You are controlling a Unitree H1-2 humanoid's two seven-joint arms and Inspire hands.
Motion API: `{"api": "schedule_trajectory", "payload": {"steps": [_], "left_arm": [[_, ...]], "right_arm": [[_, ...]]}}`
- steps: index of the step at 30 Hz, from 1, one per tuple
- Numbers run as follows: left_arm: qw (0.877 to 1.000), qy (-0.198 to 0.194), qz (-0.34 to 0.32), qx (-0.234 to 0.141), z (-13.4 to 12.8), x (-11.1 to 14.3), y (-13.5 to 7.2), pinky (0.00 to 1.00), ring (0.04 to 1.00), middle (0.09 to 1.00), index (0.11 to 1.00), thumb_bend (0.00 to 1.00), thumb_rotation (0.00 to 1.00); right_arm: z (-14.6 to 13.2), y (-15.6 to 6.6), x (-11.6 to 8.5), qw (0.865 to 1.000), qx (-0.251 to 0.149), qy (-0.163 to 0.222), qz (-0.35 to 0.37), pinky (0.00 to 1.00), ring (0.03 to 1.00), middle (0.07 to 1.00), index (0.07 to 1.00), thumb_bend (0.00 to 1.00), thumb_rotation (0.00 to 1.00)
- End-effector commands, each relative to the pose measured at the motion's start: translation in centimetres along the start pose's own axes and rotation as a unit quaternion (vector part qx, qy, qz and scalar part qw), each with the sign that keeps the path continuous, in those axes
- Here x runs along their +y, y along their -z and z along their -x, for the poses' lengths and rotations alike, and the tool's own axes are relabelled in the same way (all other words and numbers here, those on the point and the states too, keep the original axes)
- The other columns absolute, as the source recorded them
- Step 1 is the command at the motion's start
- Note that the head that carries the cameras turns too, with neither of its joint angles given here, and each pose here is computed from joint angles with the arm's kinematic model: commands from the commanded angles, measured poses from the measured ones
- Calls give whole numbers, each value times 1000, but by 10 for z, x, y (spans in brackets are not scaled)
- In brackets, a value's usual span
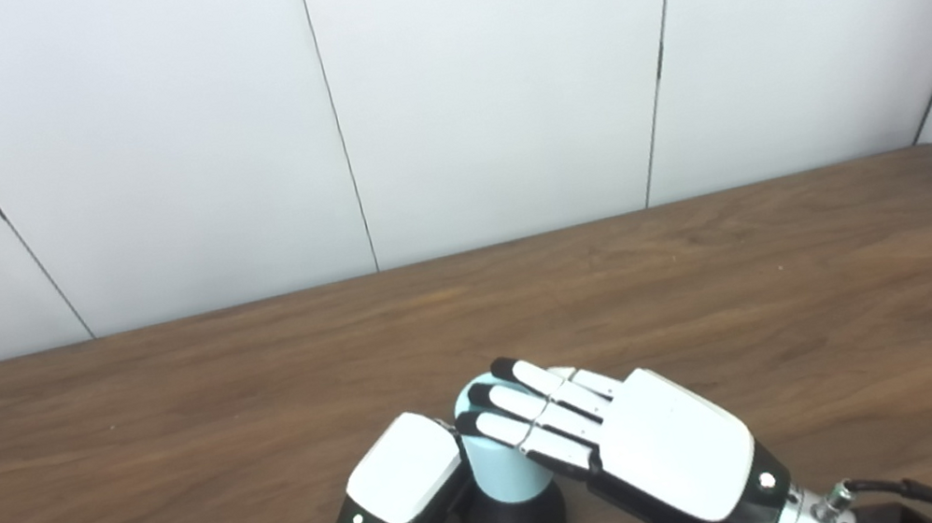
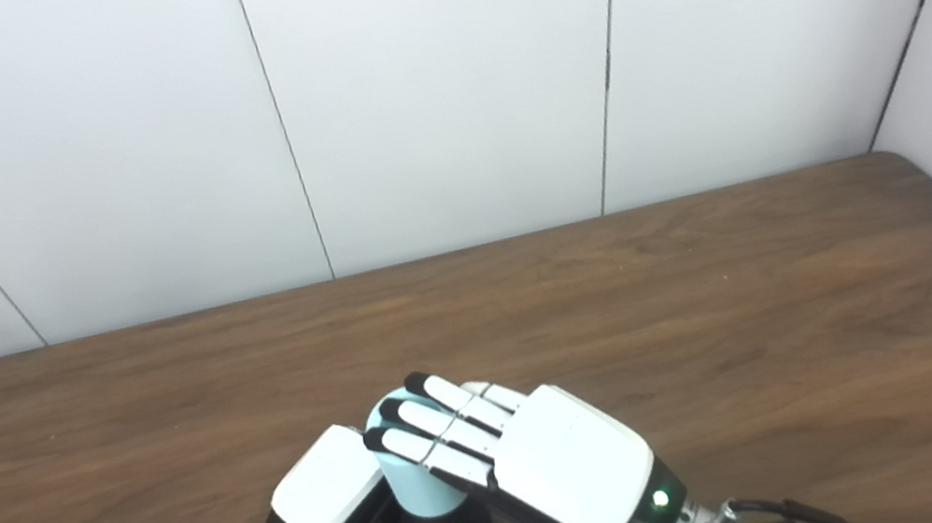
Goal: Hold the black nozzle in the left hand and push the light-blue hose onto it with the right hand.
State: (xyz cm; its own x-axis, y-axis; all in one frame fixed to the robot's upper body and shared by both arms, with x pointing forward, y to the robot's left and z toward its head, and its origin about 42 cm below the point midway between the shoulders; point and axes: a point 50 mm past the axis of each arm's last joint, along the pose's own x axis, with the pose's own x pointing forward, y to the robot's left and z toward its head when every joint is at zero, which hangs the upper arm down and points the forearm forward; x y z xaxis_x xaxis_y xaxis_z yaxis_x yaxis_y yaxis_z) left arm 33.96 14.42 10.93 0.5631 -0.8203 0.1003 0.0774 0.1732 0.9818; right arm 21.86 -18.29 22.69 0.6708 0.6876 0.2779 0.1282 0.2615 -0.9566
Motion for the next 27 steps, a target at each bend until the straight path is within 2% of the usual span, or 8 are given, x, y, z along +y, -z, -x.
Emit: {"api": "schedule_trajectory", "payload": {"steps": [1, 7, 9, 15, 19, 27], "left_arm": [[985, 175, 2, -8, 44, -62, -17, 285, 301, 401, 512, 513, 0], [986, 167, 11, -5, 45, -63, -18, 252, 265, 388, 503, 514, 0], [985, 171, 8, -5, 45, -63, -17, 263, 280, 393, 506, 514, 0], [985, 171, 4, -8, 45, -63, -17, 281, 296, 398, 511, 514, 0], [986, 166, 7, -8, 46, -63, -18, 260, 269, 390, 506, 513, 0], [985, 169, 8, -6, 46, -62, -18, 260, 276, 393, 509, 513, 0]], "right_arm": [[15, 2, 29, 995, 6, -104, -10, 823, 918, 907, 844, 811, 859], [17, 2, 31, 992, 10, -129, -1, 835, 932, 929, 870, 797, 922], [17, 2, 31, 991, 12, -135, -2, 830, 923, 923, 867, 804, 916], [17, 2, 31, 991, 14, -135, -6, 818, 905, 904, 847, 804, 885], [17, 1, 32, 990, 14, -138, -9, 836, 916, 914, 854, 799, 894], [18, 1, 33, 991, 11, -136, -10, 831, 903, 903, 841, 798, 905]]}}
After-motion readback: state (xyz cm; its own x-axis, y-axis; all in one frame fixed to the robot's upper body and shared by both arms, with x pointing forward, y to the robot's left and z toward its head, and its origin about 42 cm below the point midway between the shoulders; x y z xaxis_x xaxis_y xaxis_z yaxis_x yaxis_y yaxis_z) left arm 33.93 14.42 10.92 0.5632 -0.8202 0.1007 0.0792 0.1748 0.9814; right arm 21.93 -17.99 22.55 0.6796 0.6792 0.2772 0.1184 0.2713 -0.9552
